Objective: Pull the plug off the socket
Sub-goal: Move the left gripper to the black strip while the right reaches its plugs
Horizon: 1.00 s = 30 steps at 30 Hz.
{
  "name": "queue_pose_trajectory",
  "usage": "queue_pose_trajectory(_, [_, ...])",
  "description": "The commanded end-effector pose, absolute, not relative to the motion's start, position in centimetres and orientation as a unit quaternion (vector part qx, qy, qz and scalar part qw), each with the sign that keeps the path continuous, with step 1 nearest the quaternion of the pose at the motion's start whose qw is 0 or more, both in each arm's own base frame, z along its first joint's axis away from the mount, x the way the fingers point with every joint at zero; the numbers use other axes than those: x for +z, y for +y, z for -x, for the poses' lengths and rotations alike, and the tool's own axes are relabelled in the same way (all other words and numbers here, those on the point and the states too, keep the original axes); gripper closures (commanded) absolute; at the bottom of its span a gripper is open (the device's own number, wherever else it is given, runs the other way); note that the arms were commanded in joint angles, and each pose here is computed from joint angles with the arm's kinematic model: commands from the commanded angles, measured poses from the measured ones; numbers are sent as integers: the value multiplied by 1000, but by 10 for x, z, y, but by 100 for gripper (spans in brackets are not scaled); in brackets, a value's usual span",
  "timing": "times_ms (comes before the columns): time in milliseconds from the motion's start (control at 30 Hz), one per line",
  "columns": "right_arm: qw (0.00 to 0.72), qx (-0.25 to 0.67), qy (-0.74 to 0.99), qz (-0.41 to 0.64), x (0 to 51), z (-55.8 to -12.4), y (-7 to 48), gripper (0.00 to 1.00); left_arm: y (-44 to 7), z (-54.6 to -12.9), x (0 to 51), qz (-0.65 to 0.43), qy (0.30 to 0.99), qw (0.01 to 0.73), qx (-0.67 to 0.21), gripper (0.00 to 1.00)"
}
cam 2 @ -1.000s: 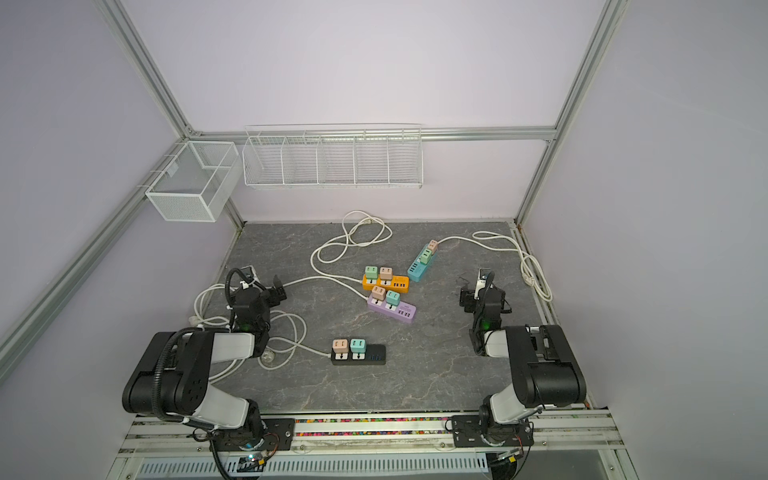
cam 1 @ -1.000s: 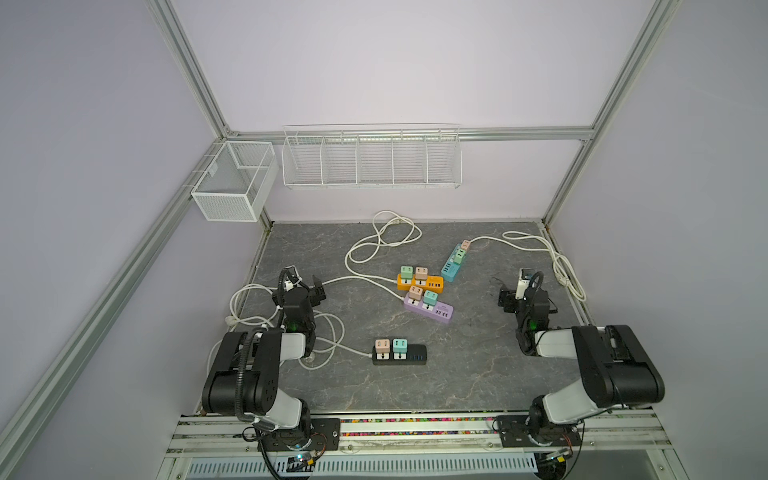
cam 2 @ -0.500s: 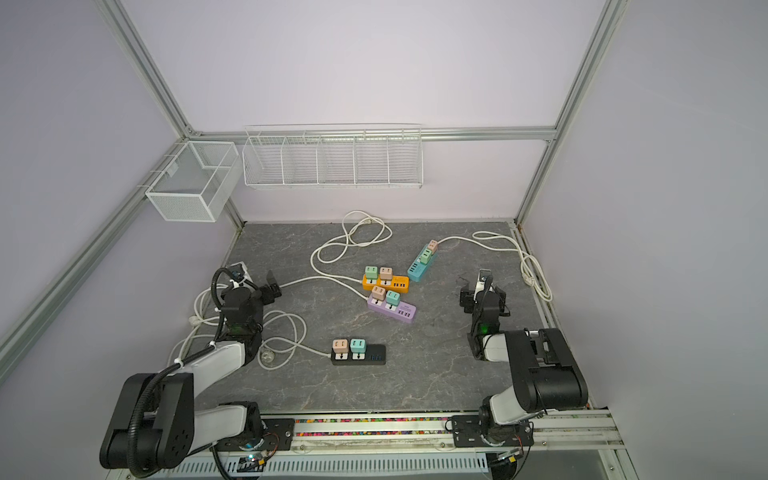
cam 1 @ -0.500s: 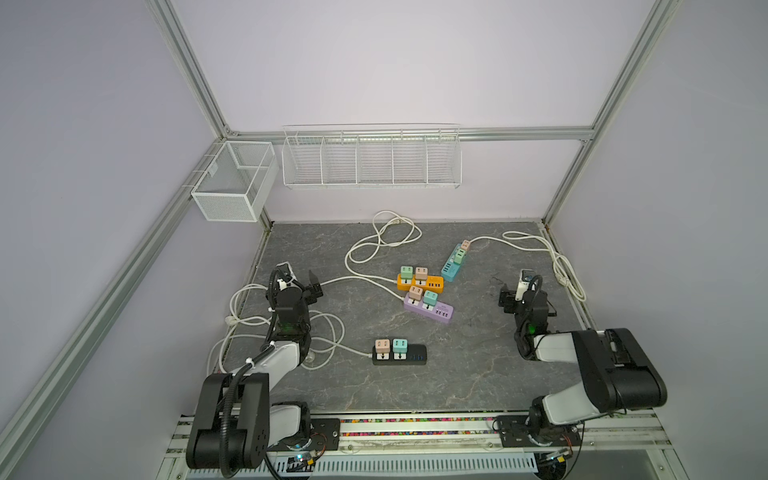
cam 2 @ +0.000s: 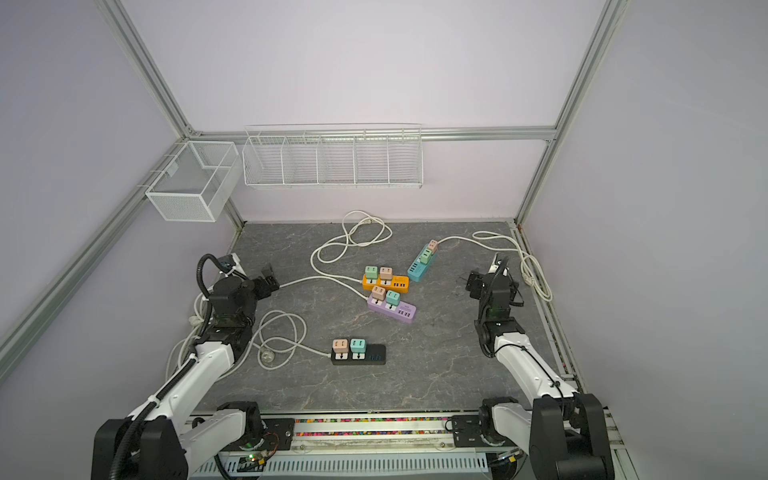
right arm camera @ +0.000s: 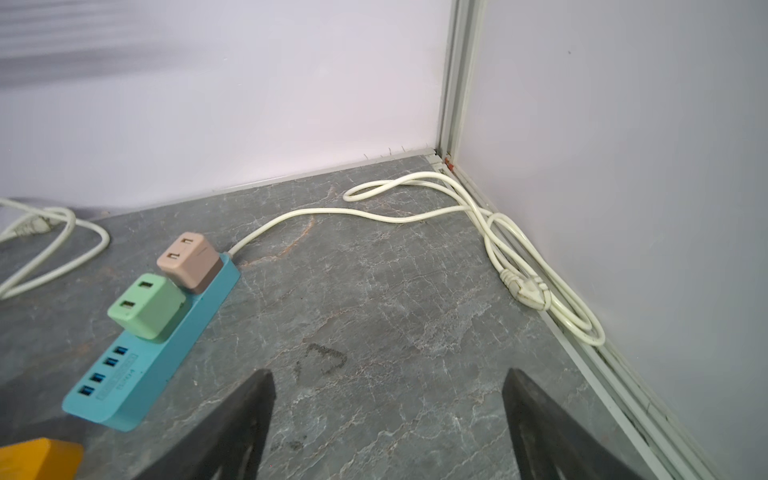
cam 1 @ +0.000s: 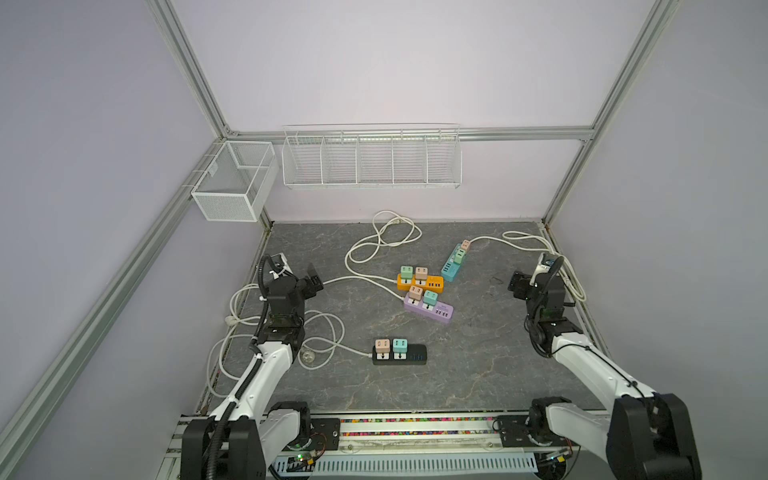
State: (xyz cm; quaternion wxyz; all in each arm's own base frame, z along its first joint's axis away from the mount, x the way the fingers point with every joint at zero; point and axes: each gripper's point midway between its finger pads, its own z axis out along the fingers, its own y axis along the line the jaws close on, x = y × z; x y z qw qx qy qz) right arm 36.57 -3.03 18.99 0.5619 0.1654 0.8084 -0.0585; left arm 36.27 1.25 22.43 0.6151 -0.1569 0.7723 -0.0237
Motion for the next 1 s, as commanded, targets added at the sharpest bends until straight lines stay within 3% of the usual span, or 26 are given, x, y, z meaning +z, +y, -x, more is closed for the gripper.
queue_pose_trajectory(0, [472, -10, 848, -242, 161, -340, -28, 11, 11, -346, 225, 211, 780, 586, -67, 0])
queue_pose_trajectory(133, [463, 91, 855, -215, 161, -339, 6, 11, 0, -332, 227, 234, 750, 602, -141, 0])
queue_pose_trajectory(267, [432, 158, 870, -179, 159, -331, 36, 11, 3, -322, 218, 273, 757, 574, -153, 0])
queue_pose_trajectory(633, [374, 224, 898, -64, 152, -293, 114, 12, -52, -308, 193, 220, 806, 477, -273, 0])
queue_pose_trajectory(967, [308, 241, 920, -2, 124, -257, 164, 12, -97, -267, 168, 187, 829, 408, -333, 0])
